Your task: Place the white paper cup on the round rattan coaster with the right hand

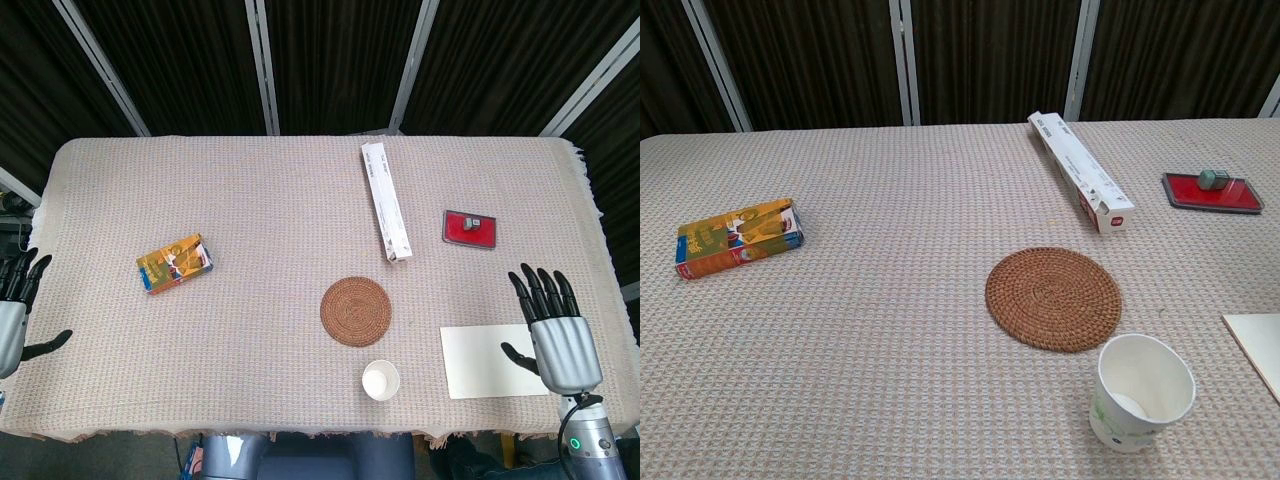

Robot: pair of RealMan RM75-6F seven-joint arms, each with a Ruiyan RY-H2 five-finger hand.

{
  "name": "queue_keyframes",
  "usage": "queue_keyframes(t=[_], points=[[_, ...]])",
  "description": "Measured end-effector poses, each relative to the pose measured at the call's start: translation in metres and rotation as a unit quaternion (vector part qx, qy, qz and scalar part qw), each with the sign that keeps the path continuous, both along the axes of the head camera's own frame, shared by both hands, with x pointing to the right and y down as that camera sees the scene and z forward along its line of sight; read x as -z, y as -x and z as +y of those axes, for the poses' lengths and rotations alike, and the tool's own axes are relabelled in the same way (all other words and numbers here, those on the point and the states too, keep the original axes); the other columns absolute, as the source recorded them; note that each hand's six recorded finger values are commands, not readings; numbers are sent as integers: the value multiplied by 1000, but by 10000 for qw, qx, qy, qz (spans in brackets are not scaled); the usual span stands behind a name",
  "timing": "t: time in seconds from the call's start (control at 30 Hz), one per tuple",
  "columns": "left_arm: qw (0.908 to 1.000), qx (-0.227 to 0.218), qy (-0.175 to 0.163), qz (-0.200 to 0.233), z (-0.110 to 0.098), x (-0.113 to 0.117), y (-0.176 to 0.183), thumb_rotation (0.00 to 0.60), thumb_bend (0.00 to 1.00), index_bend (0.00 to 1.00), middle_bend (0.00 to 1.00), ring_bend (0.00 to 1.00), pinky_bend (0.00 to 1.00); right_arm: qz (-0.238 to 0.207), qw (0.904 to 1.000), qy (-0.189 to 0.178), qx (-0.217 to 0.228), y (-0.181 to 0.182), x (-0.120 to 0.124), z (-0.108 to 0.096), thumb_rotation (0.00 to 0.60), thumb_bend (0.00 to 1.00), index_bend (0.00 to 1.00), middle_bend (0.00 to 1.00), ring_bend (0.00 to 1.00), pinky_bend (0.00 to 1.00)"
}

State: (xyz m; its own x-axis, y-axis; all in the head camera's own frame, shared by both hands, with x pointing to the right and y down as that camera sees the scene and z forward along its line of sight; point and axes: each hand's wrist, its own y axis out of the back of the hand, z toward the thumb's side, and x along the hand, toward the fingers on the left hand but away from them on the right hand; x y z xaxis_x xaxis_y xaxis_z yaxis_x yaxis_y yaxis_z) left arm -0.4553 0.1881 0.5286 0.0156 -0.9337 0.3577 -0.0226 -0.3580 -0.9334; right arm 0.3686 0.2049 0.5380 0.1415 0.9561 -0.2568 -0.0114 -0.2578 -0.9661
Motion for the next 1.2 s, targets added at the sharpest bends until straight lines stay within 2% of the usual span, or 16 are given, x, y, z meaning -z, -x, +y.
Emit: queue_keyframes(t=[0.3, 0.4, 0.5, 0.57, 0.63, 0.7, 0.8, 0.83, 0.93, 1.13, 1.2], points=[[10000, 18, -5, 8, 1, 1, -1, 600, 0, 0, 0, 0, 0, -51, 9997, 198, 91, 2, -6, 4, 600, 0, 0, 0, 0, 0], [10000, -12, -60, 25, 1, 6, -2, 600, 0, 0, 0, 0, 0, -195, 9981, 509, 299, 11, -13, 10, 600, 0, 0, 0, 0, 0], [10000, -20, -73, 33, 1, 8, -3, 600, 0, 0, 0, 0, 0, -533, 9908, 998, 747, 28, -23, 18, 600, 0, 0, 0, 0, 0], [10000, -15, -77, 26, -1, 9, -4, 600, 0, 0, 0, 0, 0, -798, 9804, 1332, 1211, 46, -29, 24, 600, 0, 0, 0, 0, 0], [10000, -19, -83, 1, -2, 9, -5, 600, 0, 0, 0, 0, 0, -955, 9694, 1511, 1682, 63, -31, 28, 600, 0, 0, 6, 0, 0], [10000, -23, -80, -33, -3, 8, -6, 600, 0, 0, 0, 0, 0, -930, 9610, 1591, 2060, 76, -34, 30, 600, 0, 0, 22, 0, 0], [10000, -2, -50, -81, -5, 5, -5, 600, 0, 0, 0, 0, 0, -666, 9422, 1716, 2799, 101, -44, 36, 600, 0, 0, 35, 0, 0], [9999, 8, -37, -95, -5, 4, -5, 600, 0, 0, 0, 0, 0, -562, 9333, 1787, 3063, 111, -49, 39, 600, 0, 0, 37, 0, 0], [9999, 29, -11, -155, -7, 0, -4, 600, 0, 0, 0, 0, 0, -380, 9123, 1941, 3585, 133, -59, 46, 600, 0, 0, 46, 1, 0], [9997, 53, 22, -228, -6, -3, -3, 600, 0, 0, 0, 0, 0, 127, 8816, 1891, 4324, 166, -78, 51, 600, 0, 0, 60, 24, 0], [9997, 62, 24, -248, -7, -4, -2, 600, 0, 0, 0, 0, 0, 250, 8761, 1836, 4452, 173, -83, 52, 600, 0, 1, 72, 40, 4]])
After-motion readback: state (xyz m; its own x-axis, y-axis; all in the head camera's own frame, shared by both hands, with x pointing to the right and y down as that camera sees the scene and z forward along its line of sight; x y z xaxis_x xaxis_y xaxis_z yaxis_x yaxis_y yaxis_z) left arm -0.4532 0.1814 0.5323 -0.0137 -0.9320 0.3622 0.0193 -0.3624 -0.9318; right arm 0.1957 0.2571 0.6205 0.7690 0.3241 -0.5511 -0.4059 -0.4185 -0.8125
